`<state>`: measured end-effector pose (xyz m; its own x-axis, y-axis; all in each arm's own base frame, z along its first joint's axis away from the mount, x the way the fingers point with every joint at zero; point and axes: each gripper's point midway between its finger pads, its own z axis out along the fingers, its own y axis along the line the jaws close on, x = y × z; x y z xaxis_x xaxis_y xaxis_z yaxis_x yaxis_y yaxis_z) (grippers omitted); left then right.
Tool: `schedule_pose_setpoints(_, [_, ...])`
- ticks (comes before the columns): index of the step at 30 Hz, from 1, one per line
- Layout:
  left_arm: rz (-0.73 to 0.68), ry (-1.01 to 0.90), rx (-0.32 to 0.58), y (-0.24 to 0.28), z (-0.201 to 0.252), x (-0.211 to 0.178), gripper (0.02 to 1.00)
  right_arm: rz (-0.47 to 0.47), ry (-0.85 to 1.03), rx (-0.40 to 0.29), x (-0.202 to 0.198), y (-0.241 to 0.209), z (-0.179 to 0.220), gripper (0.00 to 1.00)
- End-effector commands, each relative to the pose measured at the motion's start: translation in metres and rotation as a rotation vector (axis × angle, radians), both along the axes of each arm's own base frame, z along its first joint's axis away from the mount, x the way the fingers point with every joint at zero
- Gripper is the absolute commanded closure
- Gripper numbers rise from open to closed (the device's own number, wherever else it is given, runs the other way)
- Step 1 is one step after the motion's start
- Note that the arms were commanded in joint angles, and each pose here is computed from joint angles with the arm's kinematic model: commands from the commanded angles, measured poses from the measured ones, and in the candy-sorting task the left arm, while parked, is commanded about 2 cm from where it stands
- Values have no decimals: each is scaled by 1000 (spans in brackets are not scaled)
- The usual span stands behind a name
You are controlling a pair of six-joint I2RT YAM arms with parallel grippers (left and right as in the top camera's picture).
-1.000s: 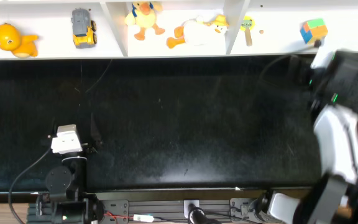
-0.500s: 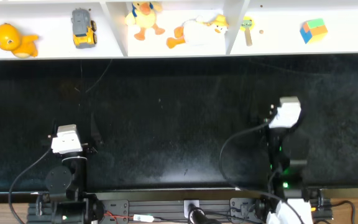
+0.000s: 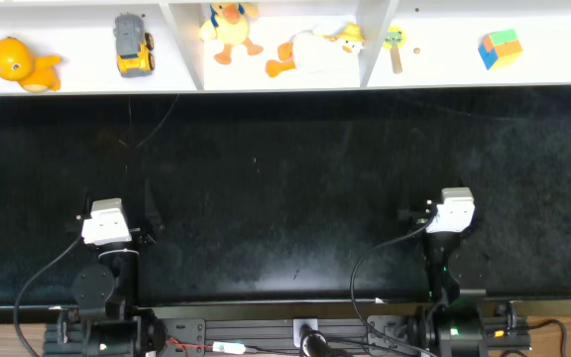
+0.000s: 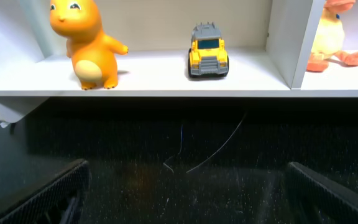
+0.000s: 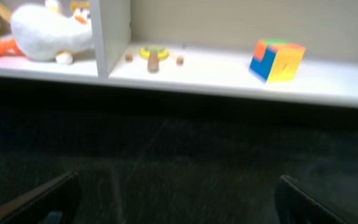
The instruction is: Store Toys
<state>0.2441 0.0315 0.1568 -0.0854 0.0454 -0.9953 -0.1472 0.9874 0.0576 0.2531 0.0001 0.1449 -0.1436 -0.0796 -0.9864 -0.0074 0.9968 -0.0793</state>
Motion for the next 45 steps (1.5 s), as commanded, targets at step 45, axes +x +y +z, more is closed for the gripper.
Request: schedule_pose_setpoints(45, [1, -4, 8, 1, 1, 0, 20, -30, -134, -10, -6, -7, 27, 3])
